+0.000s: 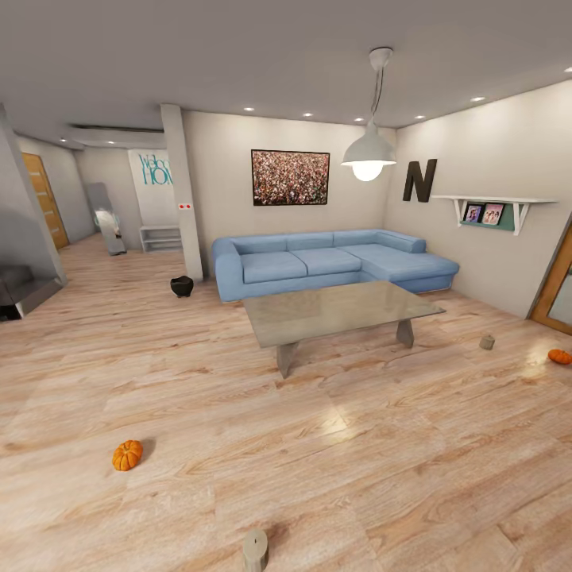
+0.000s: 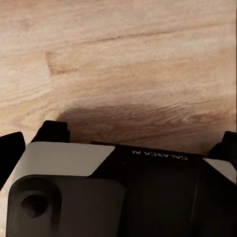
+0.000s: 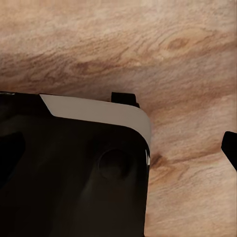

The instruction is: Place each of the two pumpkins and all three candles from the living room inside a cabinet in the living room (use any cabinet), then make sure every cabinet is closed, and position the cauldron so it is next to a table in the living room.

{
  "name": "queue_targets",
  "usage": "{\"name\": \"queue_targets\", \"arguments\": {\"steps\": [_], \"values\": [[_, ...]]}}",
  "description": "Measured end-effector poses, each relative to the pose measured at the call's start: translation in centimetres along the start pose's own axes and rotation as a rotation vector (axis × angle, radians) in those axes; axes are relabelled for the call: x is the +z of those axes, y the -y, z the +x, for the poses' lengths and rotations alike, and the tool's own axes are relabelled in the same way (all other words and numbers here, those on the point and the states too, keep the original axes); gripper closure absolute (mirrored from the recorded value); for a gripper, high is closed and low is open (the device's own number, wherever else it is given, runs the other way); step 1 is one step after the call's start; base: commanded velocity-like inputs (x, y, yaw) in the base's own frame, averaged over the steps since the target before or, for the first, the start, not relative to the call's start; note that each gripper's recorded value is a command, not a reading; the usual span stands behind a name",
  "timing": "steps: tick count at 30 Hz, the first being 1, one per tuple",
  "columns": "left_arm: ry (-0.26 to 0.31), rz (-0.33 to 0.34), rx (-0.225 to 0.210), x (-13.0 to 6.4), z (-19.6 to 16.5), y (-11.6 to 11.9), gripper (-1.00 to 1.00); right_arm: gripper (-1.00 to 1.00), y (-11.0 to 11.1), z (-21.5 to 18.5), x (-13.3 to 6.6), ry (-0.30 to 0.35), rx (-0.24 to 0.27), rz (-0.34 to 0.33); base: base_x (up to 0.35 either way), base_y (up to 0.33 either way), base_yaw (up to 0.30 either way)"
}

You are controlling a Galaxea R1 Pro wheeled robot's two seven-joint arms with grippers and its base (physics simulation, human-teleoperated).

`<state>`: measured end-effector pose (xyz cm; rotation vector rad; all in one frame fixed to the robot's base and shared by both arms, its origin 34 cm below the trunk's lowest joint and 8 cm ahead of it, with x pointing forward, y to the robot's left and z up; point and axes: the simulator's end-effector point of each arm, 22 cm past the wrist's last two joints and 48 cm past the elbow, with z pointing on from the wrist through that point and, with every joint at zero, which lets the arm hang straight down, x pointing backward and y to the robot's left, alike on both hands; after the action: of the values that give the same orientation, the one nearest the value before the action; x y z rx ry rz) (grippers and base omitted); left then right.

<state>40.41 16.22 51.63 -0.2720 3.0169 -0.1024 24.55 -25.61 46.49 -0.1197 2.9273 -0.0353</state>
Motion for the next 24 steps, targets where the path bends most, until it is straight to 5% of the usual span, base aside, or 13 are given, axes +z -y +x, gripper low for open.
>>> {"name": "queue_targets", "arguments": {"steps": [4,7,17,24], "values": [[0.031,0.026,0.006,-0.7,-2.4,1.7,-1.00,-1.00,0.1,-1.1,0.0,0.021,-0.002,0.004,0.000,0.000,0.000],[0.022,0.040,0.035,-1.6,-4.1,3.2,-1.00,-1.00,0.6,-6.4,-0.4,0.107,0.000,0.015,0.000,0.000,0.000],[-0.001,0.056,0.076,-4.4,-9.3,4.9,-1.00,-1.00,2.2,-17.5,-3.3,0.020,0.012,0.043,0.000,0.000,0.000],[0.065,0.077,0.084,-6.6,-14.1,6.2,-1.00,-1.00,3.3,-28.6,-6.2,0.098,0.020,0.052,0.000,0.000,0.000]]}}
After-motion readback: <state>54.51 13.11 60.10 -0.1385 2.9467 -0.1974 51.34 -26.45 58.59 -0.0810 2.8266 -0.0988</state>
